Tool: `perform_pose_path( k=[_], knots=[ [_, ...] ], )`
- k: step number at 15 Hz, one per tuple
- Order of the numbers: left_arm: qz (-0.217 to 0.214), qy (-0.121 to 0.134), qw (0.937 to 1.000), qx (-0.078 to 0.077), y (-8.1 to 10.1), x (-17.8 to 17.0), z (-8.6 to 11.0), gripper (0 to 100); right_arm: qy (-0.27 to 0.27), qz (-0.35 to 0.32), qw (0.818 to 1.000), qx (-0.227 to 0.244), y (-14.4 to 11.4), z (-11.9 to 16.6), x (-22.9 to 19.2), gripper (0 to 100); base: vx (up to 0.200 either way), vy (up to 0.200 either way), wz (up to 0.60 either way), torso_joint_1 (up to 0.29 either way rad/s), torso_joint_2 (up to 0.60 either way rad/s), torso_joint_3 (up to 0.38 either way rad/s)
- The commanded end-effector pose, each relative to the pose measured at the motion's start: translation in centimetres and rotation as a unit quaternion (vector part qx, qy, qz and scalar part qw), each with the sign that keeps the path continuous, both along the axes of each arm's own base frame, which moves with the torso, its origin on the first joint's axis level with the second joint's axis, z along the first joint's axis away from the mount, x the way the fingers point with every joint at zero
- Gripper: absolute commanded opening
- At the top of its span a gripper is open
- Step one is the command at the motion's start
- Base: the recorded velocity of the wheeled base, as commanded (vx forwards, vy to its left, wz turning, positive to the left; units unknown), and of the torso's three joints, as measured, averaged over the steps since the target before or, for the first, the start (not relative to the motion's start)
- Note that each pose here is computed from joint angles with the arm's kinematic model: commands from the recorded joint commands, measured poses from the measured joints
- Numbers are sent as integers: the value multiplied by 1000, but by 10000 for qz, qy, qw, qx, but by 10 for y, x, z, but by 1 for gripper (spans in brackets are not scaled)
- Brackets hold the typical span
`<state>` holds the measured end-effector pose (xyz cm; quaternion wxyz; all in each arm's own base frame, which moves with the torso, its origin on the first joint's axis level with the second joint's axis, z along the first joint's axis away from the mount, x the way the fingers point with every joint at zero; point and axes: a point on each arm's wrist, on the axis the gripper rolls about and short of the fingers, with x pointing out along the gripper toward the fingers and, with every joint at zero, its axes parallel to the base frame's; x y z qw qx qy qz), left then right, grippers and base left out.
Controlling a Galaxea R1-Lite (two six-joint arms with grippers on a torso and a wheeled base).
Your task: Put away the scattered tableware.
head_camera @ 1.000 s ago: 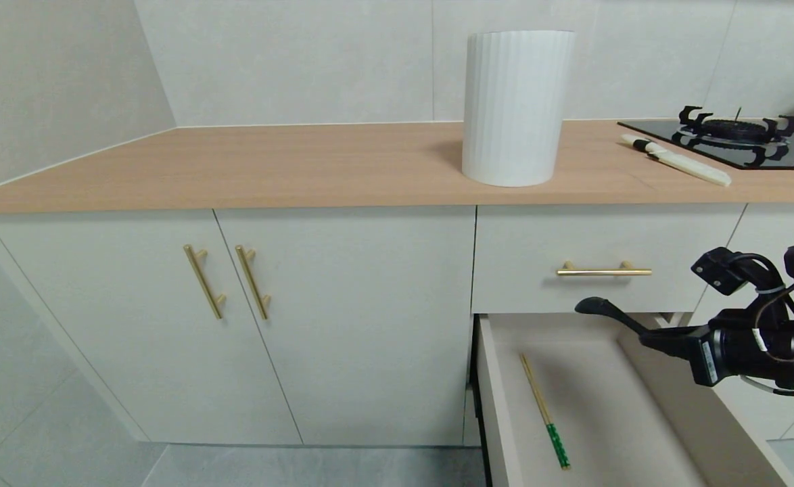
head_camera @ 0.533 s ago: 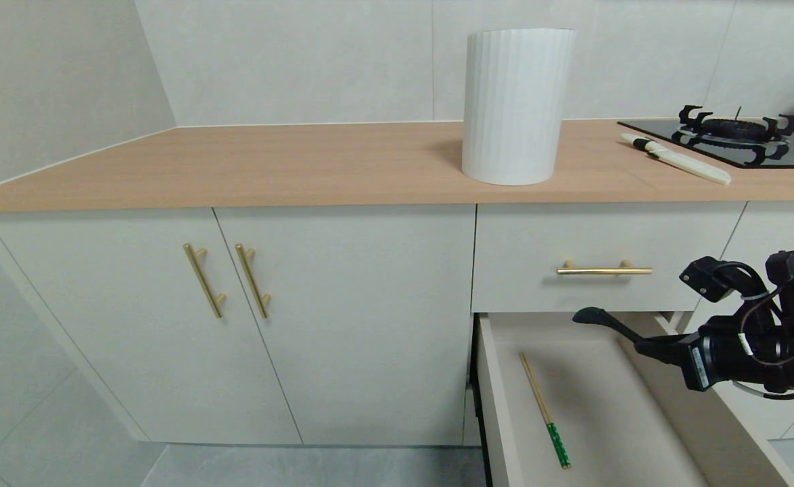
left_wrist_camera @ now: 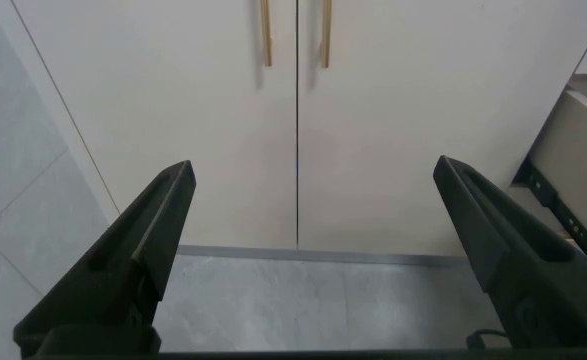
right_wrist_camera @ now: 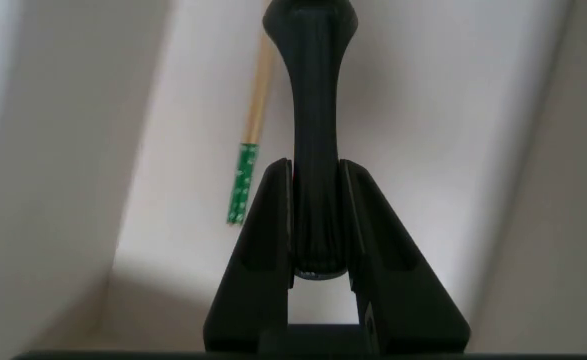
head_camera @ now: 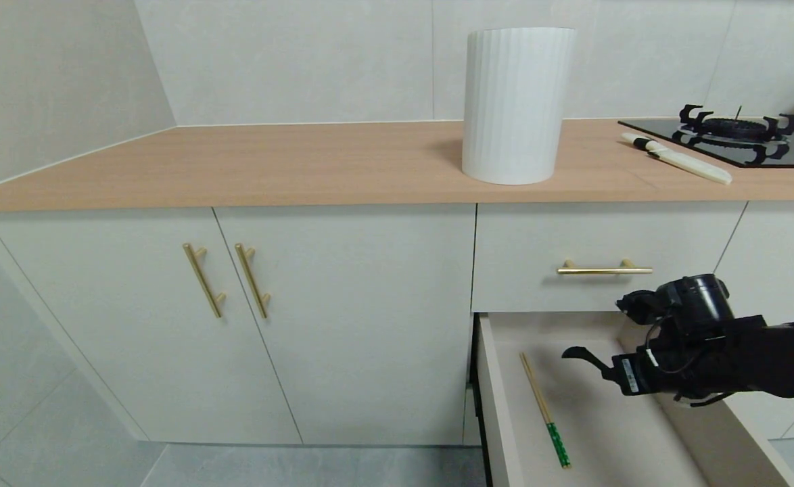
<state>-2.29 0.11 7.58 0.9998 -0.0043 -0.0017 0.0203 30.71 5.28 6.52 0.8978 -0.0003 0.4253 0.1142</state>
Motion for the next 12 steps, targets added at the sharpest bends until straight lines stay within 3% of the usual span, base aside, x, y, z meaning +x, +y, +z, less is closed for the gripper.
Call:
perform_pose_path(
  k=[1, 3, 12],
  knots=[
    [4, 1, 10000, 4, 0, 0, 0, 100, 378, -239, 9990, 42, 12, -29, 16, 0, 0, 0, 0, 0, 0, 0],
    [4, 1, 10000, 4, 0, 0, 0, 100, 363, -685, 9969, -107, 15, -36, 25, 0, 0, 0, 0, 0, 0, 0],
    [4, 0, 10000, -3, 0, 0, 0, 100, 661, -678, 9952, -265, 18, -79, 32, 0, 0, 0, 0, 0, 0, 0]
  ],
)
